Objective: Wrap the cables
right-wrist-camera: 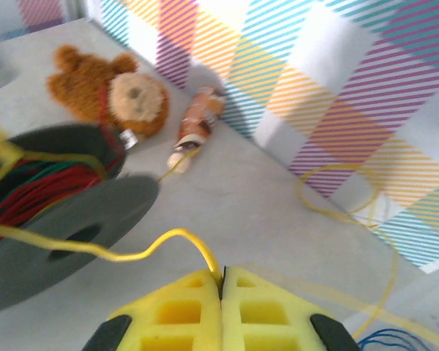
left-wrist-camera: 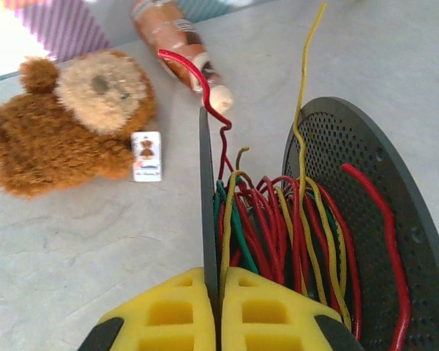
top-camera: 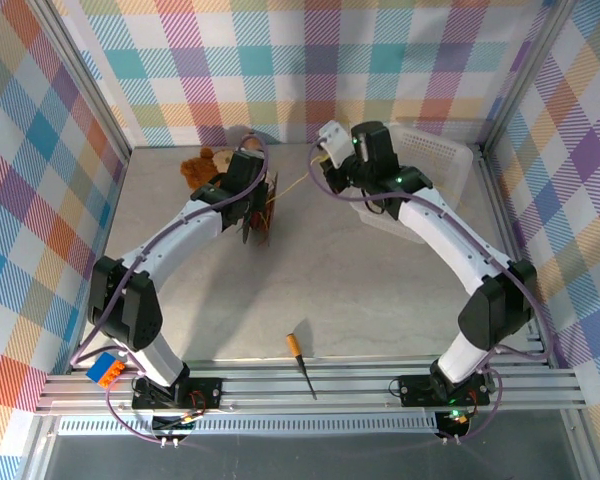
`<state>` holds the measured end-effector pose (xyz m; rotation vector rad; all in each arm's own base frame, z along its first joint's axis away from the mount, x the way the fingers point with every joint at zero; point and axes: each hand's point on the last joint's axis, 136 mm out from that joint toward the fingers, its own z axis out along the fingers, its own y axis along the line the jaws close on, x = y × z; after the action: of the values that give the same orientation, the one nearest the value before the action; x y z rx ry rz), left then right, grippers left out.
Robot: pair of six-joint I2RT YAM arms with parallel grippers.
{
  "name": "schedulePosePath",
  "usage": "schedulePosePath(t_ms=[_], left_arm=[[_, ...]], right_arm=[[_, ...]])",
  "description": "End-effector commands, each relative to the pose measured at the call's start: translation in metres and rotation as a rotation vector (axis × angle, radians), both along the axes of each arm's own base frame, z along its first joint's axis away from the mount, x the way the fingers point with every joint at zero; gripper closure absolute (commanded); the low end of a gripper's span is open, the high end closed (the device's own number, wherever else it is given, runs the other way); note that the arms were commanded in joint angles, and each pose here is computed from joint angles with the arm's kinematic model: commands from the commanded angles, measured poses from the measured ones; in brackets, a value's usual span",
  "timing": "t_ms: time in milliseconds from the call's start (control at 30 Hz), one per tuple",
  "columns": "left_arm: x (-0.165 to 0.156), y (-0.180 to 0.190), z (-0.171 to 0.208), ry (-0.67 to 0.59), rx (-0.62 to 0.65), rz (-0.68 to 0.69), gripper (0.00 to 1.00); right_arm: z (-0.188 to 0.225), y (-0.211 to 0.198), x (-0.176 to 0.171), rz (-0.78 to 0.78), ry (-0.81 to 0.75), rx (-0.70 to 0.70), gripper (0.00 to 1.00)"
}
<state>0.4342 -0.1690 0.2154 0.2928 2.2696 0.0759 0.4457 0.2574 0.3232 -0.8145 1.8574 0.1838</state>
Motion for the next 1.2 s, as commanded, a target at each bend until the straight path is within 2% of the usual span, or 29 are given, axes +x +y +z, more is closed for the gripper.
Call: schedulePosePath(t_ms=[0,233,467,600,767,967,1167], left_arm=[[-0.027,-0.030,0.017,0.013,-0.036,-0.198,1.00],[-0.062,-0.061,0.056,-0.007,-0.226,-0.381,1.00],[-0.086,-0.068,0.100,-0.069,-0.379,-0.450,1.00],[-0.089,-0.056,0.130,-0.115,-0.503,-0.423,1.00],[-0.081,-0.028,0.168,-0.182,-0.698,-0.325,1.00],[-0.059,0.028,0.208,-0.282,-1.001,-0.174,1.00],[-0.034,0.077,0.225,-0.355,-1.234,-0.058,1.00]], right_arm=[[0.056,-0.024,0.036,-0.126,-0.124,0.088,1.00],[0.041,-0.047,0.082,-0.166,-0.031,0.100,1.00],[-0.019,-0.049,0.099,-0.154,0.152,0.078,1.00],[-0.059,-0.057,0.102,-0.180,0.262,0.054,1.00],[-0.085,-0.051,0.087,-0.146,0.358,0.084,1.00],[-0.104,-0.042,0.062,-0.080,0.437,0.140,1.00],[-0.124,-0.029,0.034,-0.013,0.503,0.183,1.00]])
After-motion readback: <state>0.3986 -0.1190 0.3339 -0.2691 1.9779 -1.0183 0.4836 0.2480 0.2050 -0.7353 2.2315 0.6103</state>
